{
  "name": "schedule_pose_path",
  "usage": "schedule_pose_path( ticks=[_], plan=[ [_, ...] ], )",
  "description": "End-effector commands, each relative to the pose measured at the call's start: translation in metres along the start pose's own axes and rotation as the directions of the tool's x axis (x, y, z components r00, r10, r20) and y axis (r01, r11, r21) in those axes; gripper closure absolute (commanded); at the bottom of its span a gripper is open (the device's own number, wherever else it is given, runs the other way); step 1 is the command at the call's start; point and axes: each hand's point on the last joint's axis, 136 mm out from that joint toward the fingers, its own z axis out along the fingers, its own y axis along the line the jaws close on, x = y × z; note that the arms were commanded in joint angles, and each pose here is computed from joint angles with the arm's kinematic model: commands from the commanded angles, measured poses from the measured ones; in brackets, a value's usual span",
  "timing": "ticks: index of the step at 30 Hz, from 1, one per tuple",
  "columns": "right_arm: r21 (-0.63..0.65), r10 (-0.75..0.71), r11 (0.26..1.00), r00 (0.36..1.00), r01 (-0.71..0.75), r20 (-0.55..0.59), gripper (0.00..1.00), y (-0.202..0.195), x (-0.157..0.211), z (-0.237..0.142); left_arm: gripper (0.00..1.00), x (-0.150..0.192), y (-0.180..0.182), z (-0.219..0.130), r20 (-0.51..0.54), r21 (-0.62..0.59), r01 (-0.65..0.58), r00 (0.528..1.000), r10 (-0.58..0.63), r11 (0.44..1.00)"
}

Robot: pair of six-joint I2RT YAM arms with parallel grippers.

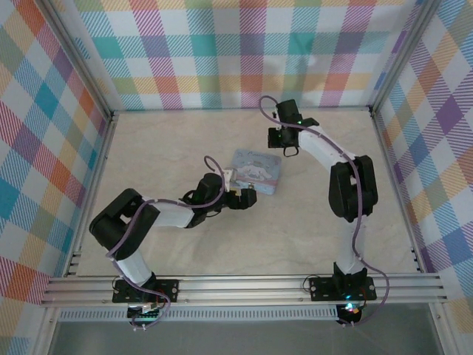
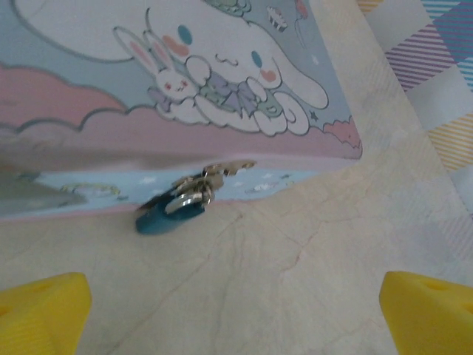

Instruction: Unlock a padlock with a key

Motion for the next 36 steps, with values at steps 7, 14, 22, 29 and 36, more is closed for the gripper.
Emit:
schedule_pose_path(
  ticks=[7,14,22,29,36],
  plan=[
    [-0.038,-0.040,0.999,0.995,0.037,-0.092,1.00,0.008,0.009,0.021,0.00,-0.017,-0.011,0.031,0.137,-0.009,-0.171,0.976,0.170,0.985],
    [-0.057,-0.063,0.997,0.988,0.056,-0.141,1.00,0.018,0.025,0.031,0.03,-0.009,-0.025,0.049,0.136,0.079,-0.170,0.978,0.159,0.982],
    [-0.065,-0.074,0.996,0.981,0.063,-0.177,1.00,0.025,0.044,0.040,0.11,-0.004,-0.038,0.054,0.108,0.163,-0.177,0.981,0.161,0.971],
    [-0.062,-0.077,0.996,0.979,0.067,-0.189,1.00,0.025,0.052,0.041,0.21,-0.003,-0.044,0.063,0.081,0.218,-0.170,0.984,0.156,0.961],
    [-0.064,-0.080,0.996,0.980,0.070,-0.182,1.00,0.025,0.053,0.036,0.15,-0.013,-0.037,0.067,0.125,0.172,-0.168,0.981,0.148,0.971]
  ],
)
